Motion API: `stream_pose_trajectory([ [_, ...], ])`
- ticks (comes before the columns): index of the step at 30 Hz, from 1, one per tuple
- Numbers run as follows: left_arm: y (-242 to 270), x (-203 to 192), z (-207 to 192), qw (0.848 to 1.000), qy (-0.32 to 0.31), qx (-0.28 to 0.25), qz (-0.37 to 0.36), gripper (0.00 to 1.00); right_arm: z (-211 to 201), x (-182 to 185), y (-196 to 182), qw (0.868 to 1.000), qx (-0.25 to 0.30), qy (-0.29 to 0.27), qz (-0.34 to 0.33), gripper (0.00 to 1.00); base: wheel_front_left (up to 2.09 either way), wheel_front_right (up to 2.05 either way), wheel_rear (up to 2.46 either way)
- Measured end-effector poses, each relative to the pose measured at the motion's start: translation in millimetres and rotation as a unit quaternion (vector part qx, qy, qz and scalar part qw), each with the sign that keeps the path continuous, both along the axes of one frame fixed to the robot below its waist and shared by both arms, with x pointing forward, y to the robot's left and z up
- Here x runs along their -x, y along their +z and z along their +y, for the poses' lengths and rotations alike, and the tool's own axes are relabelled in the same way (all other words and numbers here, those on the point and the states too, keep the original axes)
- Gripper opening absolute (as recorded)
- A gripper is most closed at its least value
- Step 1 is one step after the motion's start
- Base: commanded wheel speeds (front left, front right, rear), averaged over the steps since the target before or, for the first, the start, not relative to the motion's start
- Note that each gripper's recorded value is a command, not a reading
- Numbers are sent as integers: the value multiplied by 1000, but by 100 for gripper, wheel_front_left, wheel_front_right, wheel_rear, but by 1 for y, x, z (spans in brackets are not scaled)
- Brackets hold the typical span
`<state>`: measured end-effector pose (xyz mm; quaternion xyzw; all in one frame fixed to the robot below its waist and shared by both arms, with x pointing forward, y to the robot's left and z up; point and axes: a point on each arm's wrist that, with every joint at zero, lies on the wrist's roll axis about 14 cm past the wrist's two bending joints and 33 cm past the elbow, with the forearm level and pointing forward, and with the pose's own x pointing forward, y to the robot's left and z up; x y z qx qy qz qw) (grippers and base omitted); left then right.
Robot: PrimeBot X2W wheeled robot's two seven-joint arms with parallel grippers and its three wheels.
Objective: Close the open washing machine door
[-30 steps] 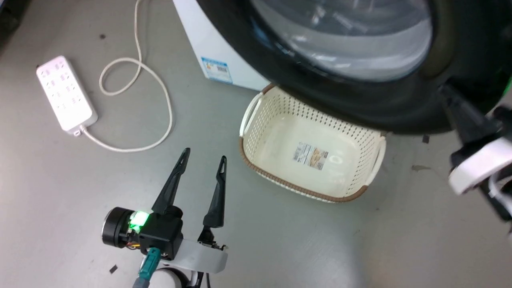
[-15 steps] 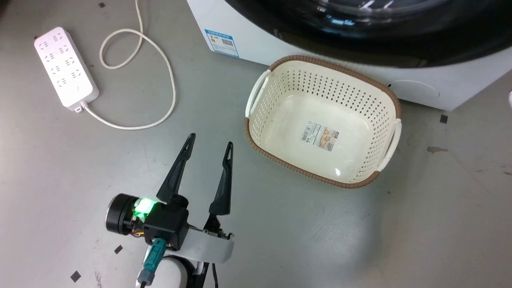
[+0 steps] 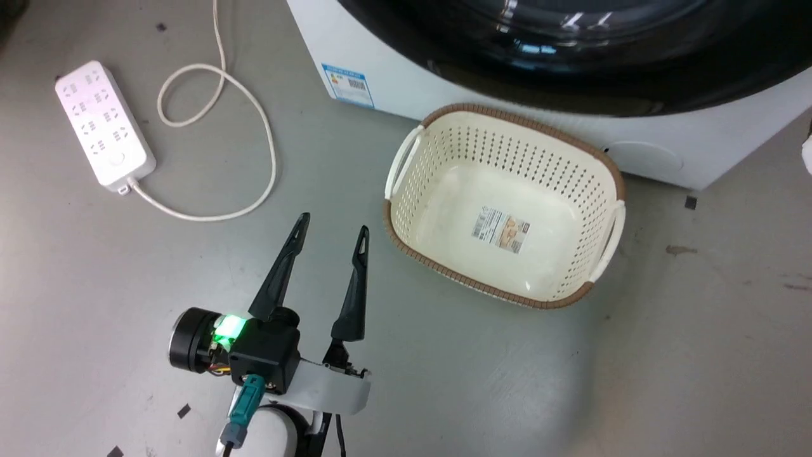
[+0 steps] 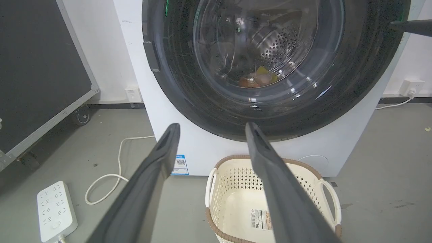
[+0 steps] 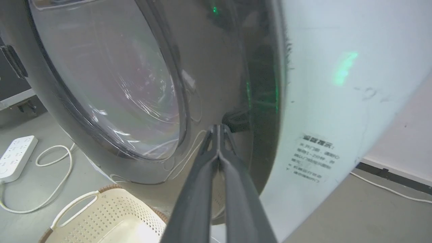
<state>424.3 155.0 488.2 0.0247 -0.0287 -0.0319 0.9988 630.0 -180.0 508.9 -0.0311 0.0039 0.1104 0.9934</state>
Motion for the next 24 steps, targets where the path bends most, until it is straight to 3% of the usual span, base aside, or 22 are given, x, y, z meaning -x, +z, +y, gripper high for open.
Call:
stream_pose_trajectory([
  [1, 3, 1, 0, 1000, 0, 0, -4, 100, 1, 2, 5, 1000, -6, 1, -6, 0, 0, 0, 0],
  [2, 6, 2, 1, 1000, 1, 0, -8, 100, 1, 4, 11, 1000, -9, 3, -13, 11, 0, 0, 0],
  [3, 10, 3, 1, 1000, 2, -1, -12, 100, 3, 8, 16, 1000, -9, 6, -21, 66, 0, 0, 0],
  [4, 14, 4, 2, 1000, 2, 0, -18, 100, 4, 12, 19, 1000, -12, 9, -24, 100, 0, 0, 0],
  [13, 44, 35, 9, 999, 9, 11, -51, 100, 5, 98, 20, 999, -27, 21, -28, 100, 0, 0, 0],
  [24, 63, 69, -5, 996, -21, 31, -77, 100, -29, 217, 52, 992, -47, -56, -104, 100, 0, 0, 0],
])
